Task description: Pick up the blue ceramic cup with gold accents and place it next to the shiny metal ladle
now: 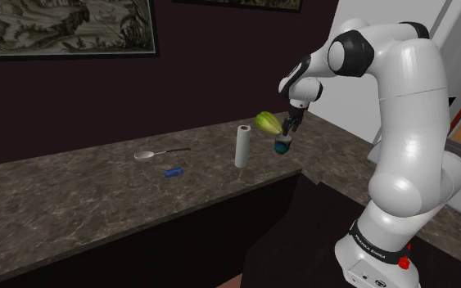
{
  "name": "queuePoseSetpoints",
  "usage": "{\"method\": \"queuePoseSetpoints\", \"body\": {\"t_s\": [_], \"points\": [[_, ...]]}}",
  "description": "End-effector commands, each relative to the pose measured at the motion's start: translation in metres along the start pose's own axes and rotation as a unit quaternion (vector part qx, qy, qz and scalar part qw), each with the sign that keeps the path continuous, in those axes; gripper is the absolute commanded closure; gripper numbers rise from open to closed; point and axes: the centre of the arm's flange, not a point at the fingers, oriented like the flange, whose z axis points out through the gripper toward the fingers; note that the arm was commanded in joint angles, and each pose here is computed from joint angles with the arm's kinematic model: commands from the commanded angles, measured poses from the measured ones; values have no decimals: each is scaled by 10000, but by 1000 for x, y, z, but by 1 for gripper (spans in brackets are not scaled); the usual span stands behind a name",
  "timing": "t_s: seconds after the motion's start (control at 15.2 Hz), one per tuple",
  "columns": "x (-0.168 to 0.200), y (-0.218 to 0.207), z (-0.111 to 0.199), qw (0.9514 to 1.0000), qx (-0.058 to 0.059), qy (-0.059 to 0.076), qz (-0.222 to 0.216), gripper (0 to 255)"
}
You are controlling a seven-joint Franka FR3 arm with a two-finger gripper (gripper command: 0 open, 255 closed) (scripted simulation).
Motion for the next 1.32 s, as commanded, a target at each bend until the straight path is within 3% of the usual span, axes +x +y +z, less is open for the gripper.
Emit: {"method": "queuePoseSetpoints", "body": {"t_s": [0.0,0.4,0.86,0.92,1.25], "points": [[2,4,11,10000,4,-1,6,0],[2,4,41,10000,4,-1,6,0],[2,4,41,10000,4,-1,6,0],[2,4,41,10000,4,-1,6,255],[2,4,41,10000,4,-1,6,255]]}}
